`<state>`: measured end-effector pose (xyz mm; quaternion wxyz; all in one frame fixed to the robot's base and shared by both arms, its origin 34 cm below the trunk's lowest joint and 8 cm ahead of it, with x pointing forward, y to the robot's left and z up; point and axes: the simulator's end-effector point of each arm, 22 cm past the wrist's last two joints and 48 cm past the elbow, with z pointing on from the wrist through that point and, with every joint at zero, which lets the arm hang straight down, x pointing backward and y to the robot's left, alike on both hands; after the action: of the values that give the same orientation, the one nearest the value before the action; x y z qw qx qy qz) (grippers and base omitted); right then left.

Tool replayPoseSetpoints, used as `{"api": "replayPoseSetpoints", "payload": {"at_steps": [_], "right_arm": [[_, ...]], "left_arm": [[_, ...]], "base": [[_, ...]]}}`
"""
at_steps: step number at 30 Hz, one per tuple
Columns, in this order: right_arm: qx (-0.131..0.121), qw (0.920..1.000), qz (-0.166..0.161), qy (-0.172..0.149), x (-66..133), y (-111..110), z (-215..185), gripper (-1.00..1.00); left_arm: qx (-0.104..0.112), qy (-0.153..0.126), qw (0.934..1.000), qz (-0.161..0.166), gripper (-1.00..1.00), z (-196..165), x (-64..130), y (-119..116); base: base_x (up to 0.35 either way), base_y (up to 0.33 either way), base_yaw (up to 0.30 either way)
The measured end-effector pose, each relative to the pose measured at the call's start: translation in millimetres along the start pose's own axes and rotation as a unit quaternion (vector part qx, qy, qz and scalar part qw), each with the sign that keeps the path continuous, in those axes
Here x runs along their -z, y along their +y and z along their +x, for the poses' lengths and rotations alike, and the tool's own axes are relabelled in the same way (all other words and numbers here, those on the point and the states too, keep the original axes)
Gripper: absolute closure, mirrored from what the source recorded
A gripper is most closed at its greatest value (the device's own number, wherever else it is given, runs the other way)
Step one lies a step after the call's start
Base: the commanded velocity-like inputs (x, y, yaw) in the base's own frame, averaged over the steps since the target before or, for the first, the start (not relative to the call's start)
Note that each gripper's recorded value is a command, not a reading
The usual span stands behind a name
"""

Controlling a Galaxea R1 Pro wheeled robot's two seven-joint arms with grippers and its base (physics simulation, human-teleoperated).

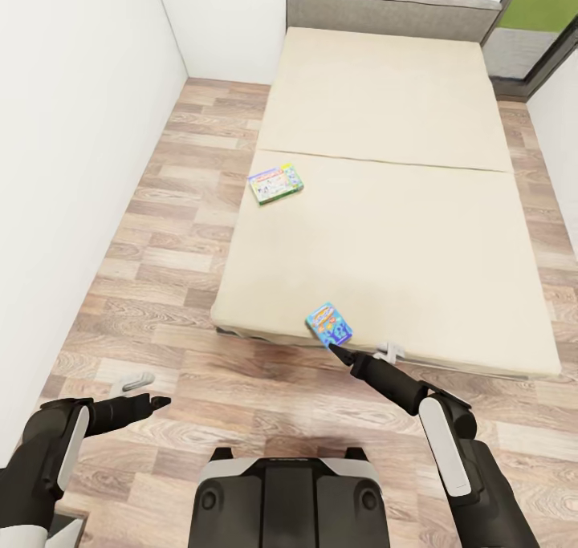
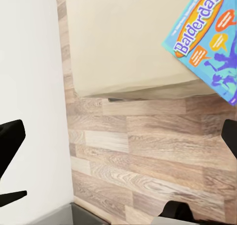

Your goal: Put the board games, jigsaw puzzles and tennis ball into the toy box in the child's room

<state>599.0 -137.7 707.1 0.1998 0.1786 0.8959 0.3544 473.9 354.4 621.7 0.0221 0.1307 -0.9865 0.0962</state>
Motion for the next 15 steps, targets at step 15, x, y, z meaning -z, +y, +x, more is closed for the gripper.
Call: {"api": "replayPoseSetpoints", "payload": {"at_steps": [15], "right_arm": [[0.007, 0.9999, -0.004, -0.010, 3.3, 8.2, -8.0, -1.00]], "left_arm": [[-0.002, -0.011, 0.9999, 0.004, -1.00, -7.8, 8.4, -5.0]], "base": [[0.000, 0.000, -0.013]]}}
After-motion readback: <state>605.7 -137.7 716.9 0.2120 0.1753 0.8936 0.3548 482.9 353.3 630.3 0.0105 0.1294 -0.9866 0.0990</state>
